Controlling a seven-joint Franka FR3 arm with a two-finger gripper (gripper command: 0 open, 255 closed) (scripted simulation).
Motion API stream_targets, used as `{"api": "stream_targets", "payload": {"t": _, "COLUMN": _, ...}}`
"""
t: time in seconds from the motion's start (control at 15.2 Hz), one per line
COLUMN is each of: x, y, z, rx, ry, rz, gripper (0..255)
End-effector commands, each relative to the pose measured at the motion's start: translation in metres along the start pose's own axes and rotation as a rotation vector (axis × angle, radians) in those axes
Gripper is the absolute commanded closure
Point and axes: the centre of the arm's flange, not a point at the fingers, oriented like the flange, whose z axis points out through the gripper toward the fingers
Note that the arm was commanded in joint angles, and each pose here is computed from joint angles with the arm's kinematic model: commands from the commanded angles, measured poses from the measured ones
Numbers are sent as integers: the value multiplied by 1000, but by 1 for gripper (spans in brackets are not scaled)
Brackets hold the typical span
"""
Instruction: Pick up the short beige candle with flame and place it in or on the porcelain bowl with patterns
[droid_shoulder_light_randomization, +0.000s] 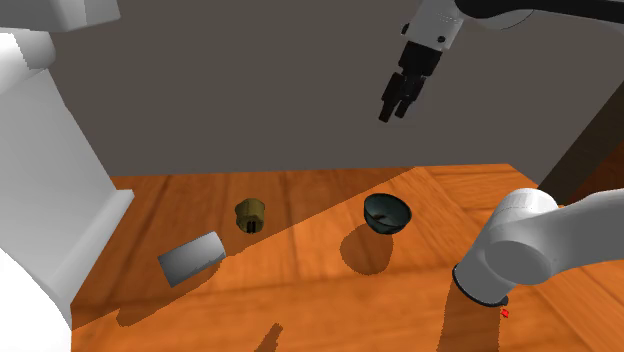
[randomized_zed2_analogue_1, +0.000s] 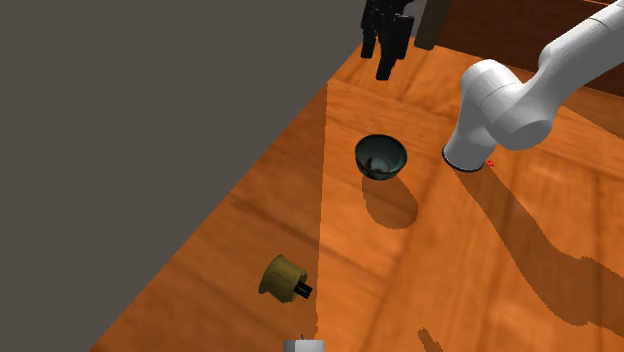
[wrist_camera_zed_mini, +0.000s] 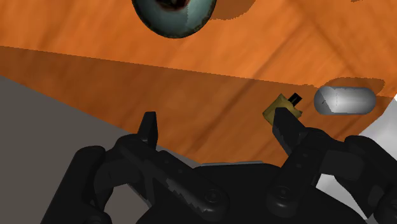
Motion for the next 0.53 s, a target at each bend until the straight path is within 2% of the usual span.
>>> {"api": "stream_targets", "payload": {"t": 0.0, "x": 0, "y": 0, "z": 0, "rx": 0, "ry": 0, "rz": 0, "gripper": 0}}
{"api": "stream_targets", "payload": {"t": 0.46, "x": 27, "y": -76, "z": 60, "rx": -58, "ry": -30, "rz": 89, "gripper": 0}}
